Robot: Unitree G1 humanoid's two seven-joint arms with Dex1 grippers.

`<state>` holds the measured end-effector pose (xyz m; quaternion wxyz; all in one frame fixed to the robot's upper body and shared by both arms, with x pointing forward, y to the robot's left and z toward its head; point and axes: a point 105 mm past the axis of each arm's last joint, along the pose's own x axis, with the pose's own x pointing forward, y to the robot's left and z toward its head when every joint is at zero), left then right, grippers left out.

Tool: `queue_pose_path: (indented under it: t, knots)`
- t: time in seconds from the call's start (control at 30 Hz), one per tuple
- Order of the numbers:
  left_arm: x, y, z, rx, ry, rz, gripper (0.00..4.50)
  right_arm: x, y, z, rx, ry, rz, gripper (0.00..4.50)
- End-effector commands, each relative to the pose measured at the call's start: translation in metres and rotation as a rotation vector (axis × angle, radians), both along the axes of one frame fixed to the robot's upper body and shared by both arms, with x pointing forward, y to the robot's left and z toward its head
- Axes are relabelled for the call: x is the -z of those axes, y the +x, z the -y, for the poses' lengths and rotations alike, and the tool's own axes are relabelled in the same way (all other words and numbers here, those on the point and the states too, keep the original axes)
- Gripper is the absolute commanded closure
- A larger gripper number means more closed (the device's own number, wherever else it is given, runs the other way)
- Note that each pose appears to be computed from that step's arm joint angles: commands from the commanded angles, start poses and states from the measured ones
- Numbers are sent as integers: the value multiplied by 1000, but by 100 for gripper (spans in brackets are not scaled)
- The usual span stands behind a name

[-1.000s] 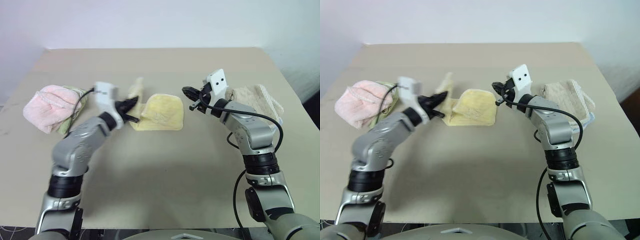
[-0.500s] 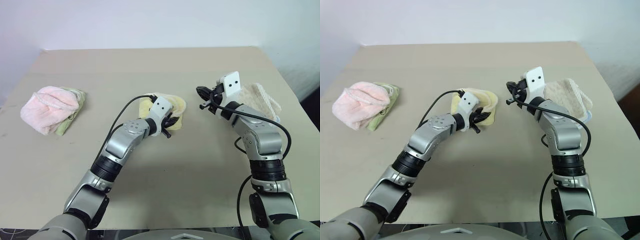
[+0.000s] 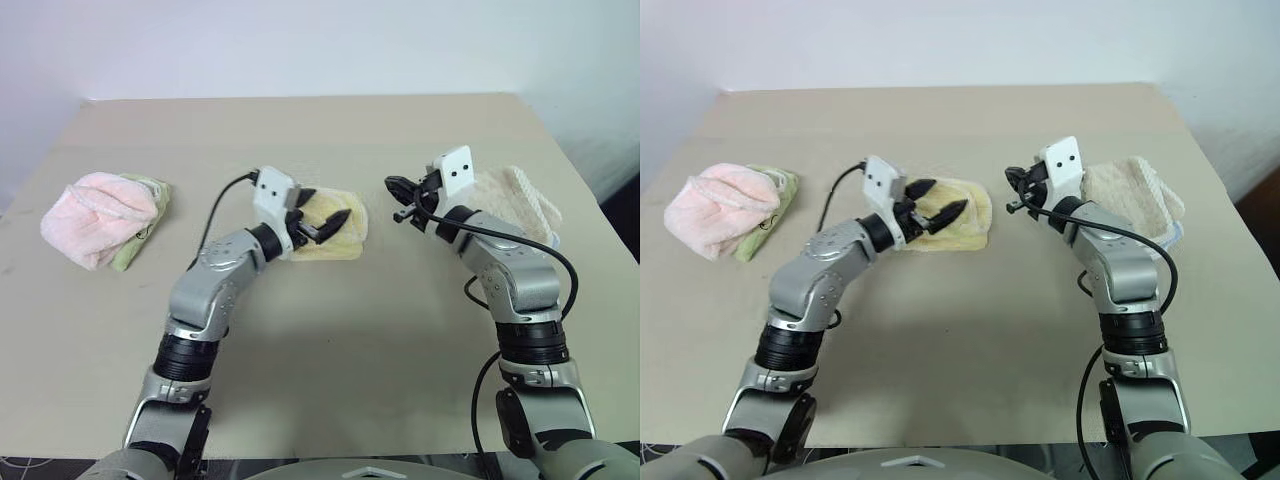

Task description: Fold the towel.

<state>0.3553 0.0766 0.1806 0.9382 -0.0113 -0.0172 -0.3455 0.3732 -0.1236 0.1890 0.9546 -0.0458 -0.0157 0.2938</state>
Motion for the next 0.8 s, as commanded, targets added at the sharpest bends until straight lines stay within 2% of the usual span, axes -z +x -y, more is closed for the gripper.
queue_pose_path:
  t: [0.03, 0.23, 0.33, 0.37, 0.43, 0.53, 0.6, 0.73, 0.8]
  knots:
    - [-5, 6, -22, -96, 60, 60, 127, -18, -14, -29, -118, 19, 56, 450]
    - [-4, 13, -27, -111, 84, 66, 328, -7, -21, -67, -223, 50, 9, 450]
    - [28, 16, -24, -115, 201, -16, 433, 31, -17, -79, -230, 6, -111, 450]
    - [41, 17, -23, -116, 242, -48, 448, 46, -15, -79, -213, -11, -152, 450]
    - [54, 16, -22, -106, 279, -75, 448, 60, -11, -79, -189, -23, -189, 450]
    - [84, 13, -22, -89, 413, -116, 448, 91, -10, -75, -164, -52, -264, 450]
    - [89, 14, -26, -103, 442, -120, 448, 98, -11, -72, -160, -61, -275, 450]
    - [69, 17, -27, -114, 326, -81, 448, 82, -11, -67, -156, -30, -216, 450]
    - [32, 15, -27, -108, 103, -23, 448, 59, -13, -64, -168, 8, -151, 450]
